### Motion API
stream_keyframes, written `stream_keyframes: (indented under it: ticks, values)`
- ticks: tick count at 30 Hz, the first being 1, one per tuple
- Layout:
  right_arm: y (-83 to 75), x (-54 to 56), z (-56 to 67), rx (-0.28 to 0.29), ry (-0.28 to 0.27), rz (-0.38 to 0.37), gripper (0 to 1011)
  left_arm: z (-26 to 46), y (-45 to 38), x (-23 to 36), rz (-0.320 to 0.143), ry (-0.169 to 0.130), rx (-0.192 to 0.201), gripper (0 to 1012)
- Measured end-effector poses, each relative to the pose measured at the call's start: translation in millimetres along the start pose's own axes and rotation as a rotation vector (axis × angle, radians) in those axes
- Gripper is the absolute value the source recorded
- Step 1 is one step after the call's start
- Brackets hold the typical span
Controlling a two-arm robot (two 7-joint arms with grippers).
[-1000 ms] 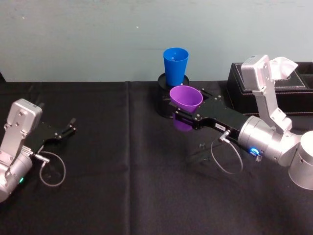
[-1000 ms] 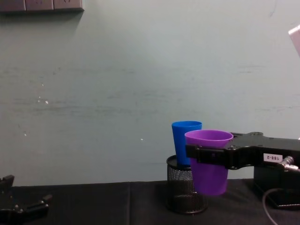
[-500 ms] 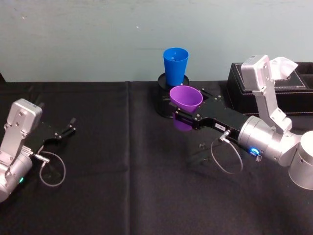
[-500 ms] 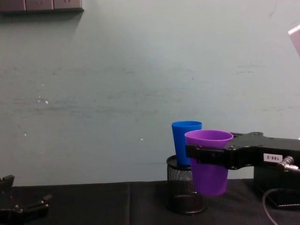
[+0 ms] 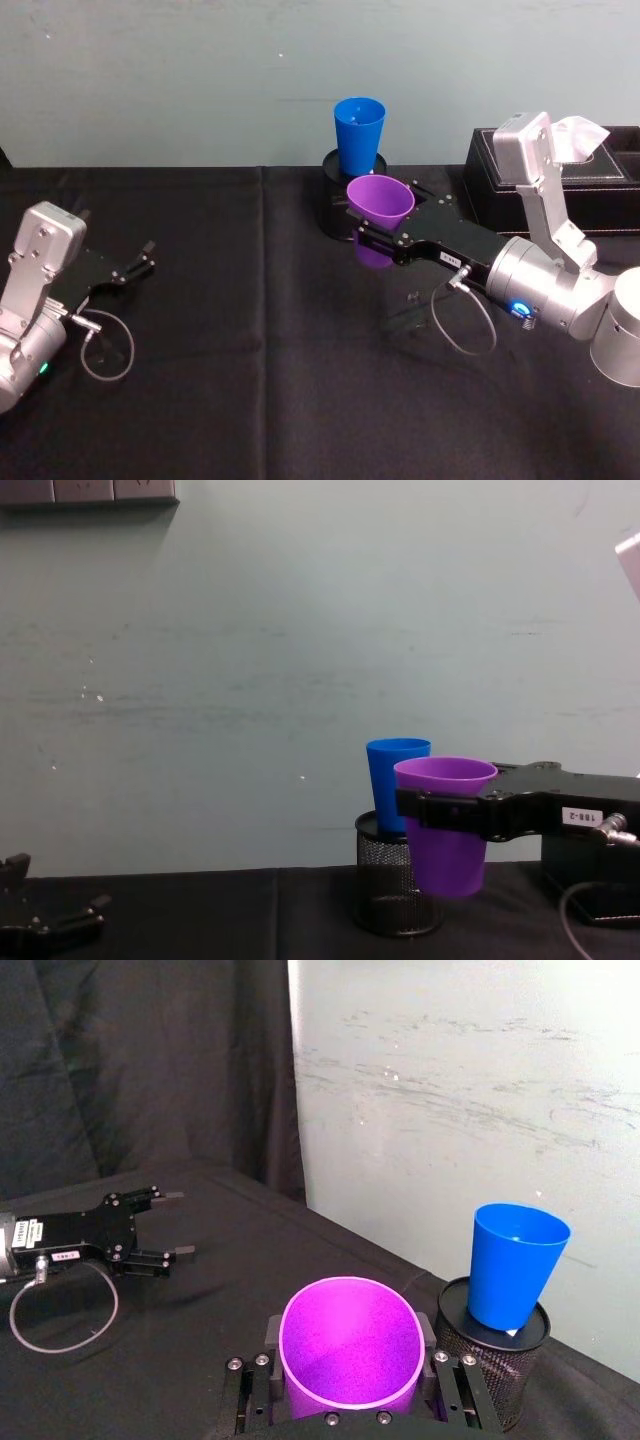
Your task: Pick up one cup with a gripper and tap it against the other cup.
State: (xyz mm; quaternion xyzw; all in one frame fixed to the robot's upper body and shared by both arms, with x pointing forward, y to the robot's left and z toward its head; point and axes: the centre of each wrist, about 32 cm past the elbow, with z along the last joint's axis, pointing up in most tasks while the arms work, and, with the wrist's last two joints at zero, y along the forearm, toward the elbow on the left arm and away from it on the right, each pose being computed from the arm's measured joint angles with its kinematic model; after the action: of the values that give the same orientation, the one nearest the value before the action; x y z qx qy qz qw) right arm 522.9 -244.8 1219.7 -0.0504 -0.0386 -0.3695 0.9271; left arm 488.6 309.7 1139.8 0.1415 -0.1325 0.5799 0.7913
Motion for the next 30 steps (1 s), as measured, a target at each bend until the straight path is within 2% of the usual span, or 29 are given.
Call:
stream_keyframes:
  ticks: [23, 30]
  values:
    - [0.6, 0.3, -0.7, -0.001, 0.002, 0.0, 726, 0.0, 0.0, 0.0, 0.0, 0.0, 0.0, 1000]
    - [19.9, 11.4, -8.2, -0.005, 0.05, 0.008, 726, 0.0, 0.0, 0.0, 0.0, 0.0, 0.0, 1000]
